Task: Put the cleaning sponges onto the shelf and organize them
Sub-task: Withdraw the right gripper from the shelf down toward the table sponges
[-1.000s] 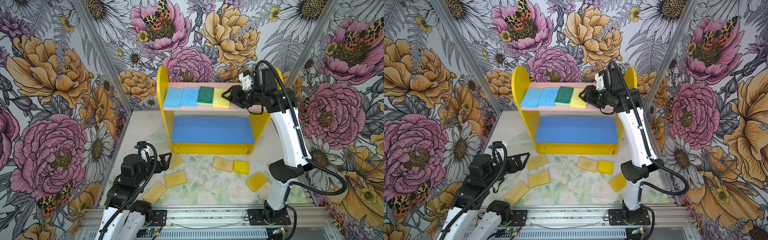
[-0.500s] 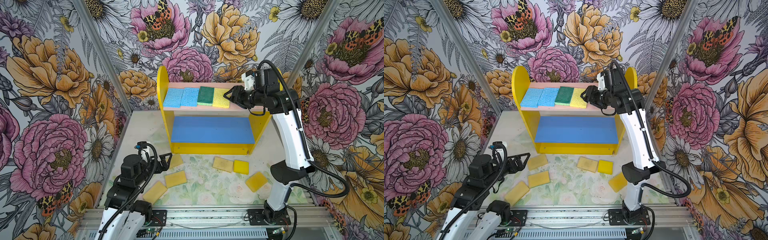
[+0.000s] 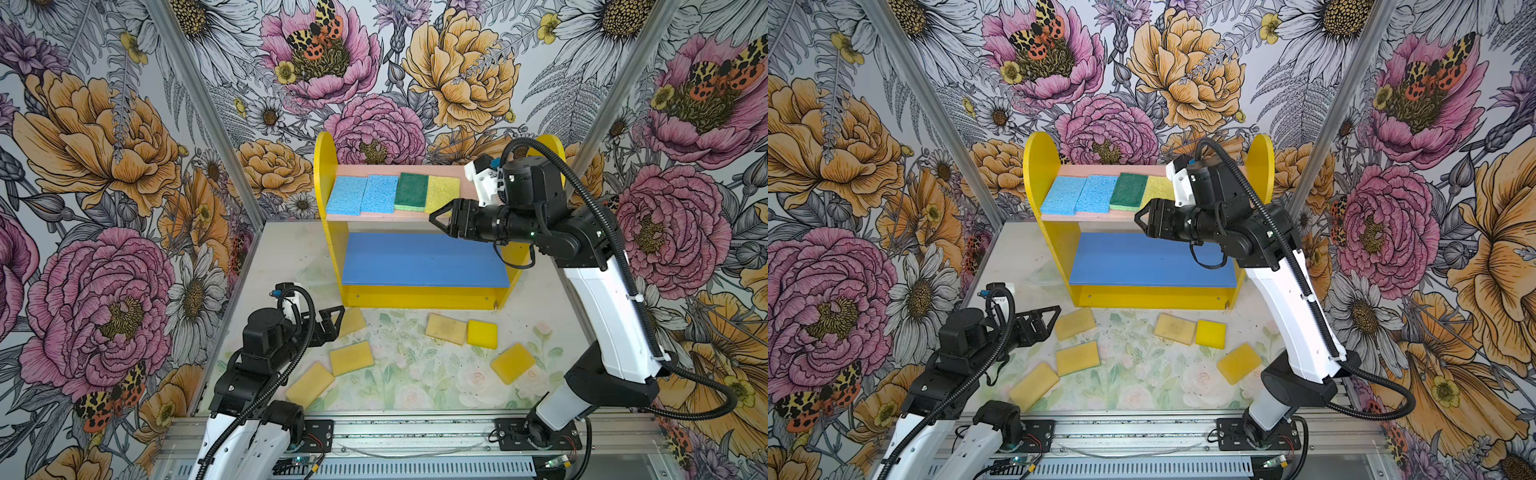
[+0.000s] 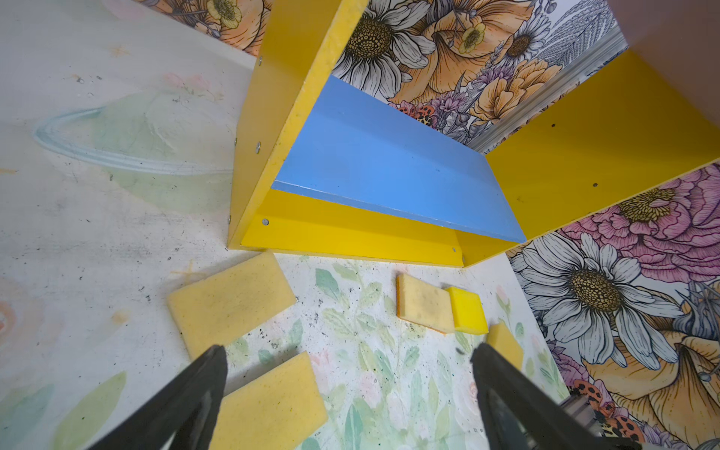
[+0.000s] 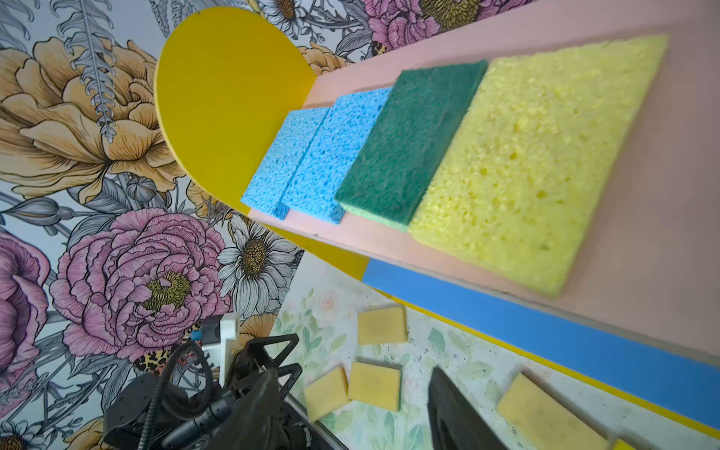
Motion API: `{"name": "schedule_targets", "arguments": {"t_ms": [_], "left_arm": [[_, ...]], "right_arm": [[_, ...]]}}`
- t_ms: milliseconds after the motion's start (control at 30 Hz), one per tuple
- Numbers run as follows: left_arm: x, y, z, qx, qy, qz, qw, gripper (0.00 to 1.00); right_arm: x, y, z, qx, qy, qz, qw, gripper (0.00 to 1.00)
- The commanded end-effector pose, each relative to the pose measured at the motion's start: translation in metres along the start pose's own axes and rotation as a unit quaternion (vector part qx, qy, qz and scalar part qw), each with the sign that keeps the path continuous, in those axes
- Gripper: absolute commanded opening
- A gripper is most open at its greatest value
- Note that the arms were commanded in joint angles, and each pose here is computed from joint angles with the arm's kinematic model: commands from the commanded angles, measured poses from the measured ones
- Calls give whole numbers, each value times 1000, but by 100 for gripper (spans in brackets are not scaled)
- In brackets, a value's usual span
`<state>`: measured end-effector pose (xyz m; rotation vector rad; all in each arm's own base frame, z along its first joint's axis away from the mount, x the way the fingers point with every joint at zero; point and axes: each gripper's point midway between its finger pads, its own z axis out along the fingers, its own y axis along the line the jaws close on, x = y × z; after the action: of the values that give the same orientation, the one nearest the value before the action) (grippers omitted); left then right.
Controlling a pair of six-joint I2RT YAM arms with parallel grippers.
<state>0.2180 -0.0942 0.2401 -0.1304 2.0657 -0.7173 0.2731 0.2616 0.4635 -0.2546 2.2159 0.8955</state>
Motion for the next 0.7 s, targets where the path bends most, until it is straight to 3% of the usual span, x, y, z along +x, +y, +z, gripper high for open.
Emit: {"name": "schedule_targets", "arguments": {"t_ms": [0,233,533,667], "left_arm": [[-1,-5,0,8,0,5,1000,99],[-3,2,-3,-12,-11,0,1000,99],[0,1,0,-11,-2,-1,1000,99],[2,-1,0,-6,2,2,1000,99]], "right_arm": [[15,13,-12,-8,-13,-27,1000,62],[105,6,-2,-35,28,10,999,63],[225,-37,90,-53,86,116,988,64],[246,-74,110,10,88,114,989,66]]}}
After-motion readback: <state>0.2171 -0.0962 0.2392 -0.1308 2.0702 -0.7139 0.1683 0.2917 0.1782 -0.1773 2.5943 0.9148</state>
